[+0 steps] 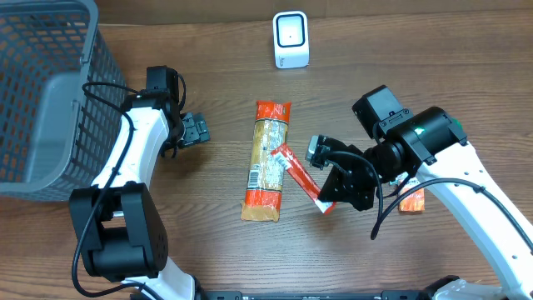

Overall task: Scan the item barcode
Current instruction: 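Lift the red strip and carry it up to the white scanner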

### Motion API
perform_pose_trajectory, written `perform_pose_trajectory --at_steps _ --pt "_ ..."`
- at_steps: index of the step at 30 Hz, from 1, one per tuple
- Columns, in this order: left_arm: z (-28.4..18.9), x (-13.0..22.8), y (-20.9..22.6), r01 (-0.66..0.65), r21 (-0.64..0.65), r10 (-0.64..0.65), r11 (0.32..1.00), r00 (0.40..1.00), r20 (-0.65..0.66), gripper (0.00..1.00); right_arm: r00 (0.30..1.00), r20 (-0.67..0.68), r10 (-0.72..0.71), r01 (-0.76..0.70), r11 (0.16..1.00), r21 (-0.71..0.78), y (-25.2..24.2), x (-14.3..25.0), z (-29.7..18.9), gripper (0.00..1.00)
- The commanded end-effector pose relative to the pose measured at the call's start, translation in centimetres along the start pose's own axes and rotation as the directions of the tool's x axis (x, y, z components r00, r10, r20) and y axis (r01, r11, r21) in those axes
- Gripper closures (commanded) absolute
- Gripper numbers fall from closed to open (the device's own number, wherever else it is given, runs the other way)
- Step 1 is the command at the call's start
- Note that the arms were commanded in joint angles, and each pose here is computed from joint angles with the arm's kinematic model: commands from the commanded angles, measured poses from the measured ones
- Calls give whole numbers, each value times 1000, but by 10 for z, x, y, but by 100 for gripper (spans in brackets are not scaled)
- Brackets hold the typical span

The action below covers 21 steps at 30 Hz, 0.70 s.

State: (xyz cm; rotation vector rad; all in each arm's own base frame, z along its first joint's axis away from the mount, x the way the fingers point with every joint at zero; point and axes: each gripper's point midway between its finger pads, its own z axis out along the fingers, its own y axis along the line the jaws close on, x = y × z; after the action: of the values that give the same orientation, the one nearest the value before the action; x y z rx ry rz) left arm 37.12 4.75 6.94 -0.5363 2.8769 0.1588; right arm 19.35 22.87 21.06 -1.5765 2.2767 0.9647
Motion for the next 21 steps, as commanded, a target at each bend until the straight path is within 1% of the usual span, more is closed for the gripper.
perform_pose_trajectory --at_steps 1,2,3,4,8,12,19,21 --pt "-1 -1 1 1 2 -1 1000 1000 4 0 993 56 104 -112 980 164 -26 -15 -15 96" --pt "-1 -1 1 1 2 -1 1000 1000 4 0 968 109 225 -248 925 287 -52 -20 -22 96" --pt "-1 -1 1 1 2 -1 1000 1000 4 0 955 141 261 -294 895 334 -63 -23 -26 96" --pt "-1 -1 1 1 2 -1 1000 1000 4 0 950 161 267 -309 882 356 -68 -26 -28 97" --pt "-1 -1 1 1 2 -1 1000 1000 4 0 952 206 227 -292 878 380 -75 -44 -38 97" --pt "-1 -1 1 1 2 -1 1000 1000 4 0 951 232 207 -290 857 426 -82 -64 -57 97" --pt "-1 -1 1 1 2 -1 1000 1000 4 0 956 194 218 -290 792 538 -96 -96 -103 97" --pt "-1 -1 1 1 2 -1 1000 1000 4 0 967 163 194 -252 784 568 -102 -104 -111 97"
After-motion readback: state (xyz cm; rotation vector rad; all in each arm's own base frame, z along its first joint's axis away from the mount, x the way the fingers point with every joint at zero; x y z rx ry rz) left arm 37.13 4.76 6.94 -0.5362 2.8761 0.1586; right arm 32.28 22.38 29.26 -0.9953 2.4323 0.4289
